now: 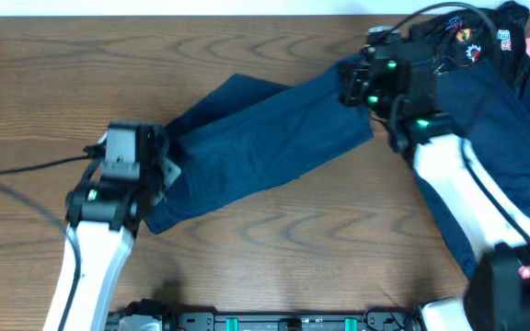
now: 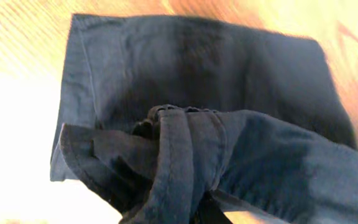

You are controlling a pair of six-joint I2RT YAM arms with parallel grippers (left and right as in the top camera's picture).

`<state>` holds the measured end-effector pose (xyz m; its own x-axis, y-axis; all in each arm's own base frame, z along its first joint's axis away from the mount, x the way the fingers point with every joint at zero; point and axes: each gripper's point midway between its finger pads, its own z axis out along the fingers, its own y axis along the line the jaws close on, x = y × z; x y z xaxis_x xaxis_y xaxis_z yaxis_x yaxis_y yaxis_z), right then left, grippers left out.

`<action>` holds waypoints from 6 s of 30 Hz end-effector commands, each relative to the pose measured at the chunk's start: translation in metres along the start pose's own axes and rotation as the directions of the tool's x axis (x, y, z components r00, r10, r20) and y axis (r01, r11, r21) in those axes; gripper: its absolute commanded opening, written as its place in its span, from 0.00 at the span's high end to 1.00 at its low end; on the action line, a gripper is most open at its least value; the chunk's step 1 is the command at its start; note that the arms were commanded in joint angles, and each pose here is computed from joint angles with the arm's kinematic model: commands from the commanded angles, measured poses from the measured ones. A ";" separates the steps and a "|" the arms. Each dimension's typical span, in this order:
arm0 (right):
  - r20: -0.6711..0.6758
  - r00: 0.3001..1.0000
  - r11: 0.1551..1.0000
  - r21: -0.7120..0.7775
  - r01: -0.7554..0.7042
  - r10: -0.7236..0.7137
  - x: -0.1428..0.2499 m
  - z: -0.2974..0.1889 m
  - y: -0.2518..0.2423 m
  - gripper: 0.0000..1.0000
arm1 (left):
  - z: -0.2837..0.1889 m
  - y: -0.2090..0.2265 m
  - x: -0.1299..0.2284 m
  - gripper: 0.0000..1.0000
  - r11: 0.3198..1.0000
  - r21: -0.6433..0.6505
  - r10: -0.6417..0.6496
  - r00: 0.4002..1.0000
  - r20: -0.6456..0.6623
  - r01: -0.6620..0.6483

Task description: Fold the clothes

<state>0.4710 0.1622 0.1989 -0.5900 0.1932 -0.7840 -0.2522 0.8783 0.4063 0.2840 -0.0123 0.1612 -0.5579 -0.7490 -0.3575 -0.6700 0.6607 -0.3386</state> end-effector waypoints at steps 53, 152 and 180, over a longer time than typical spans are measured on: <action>-0.557 0.826 0.863 0.457 0.214 0.090 0.155 -0.033 -0.091 0.35 | 0.155 0.018 0.066 0.02 0.975 0.159 0.209 0.884 -0.419 -0.155; -0.821 0.564 0.977 0.184 0.104 0.095 0.250 -0.077 -0.031 0.48 | 0.148 -0.171 0.162 0.30 0.714 0.577 0.643 0.698 -0.315 -0.397; -0.700 0.677 0.885 0.437 0.157 0.225 0.209 -0.074 -0.064 0.41 | 0.164 -0.145 0.136 0.94 0.730 0.517 0.647 0.694 -0.315 -0.447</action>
<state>0.2865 0.1235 0.0116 -0.9998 -0.0182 0.0049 -0.0179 0.9980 0.0614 0.3623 -0.2321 0.0237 -0.9880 -0.0552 -0.1441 0.0404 0.8088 -0.5867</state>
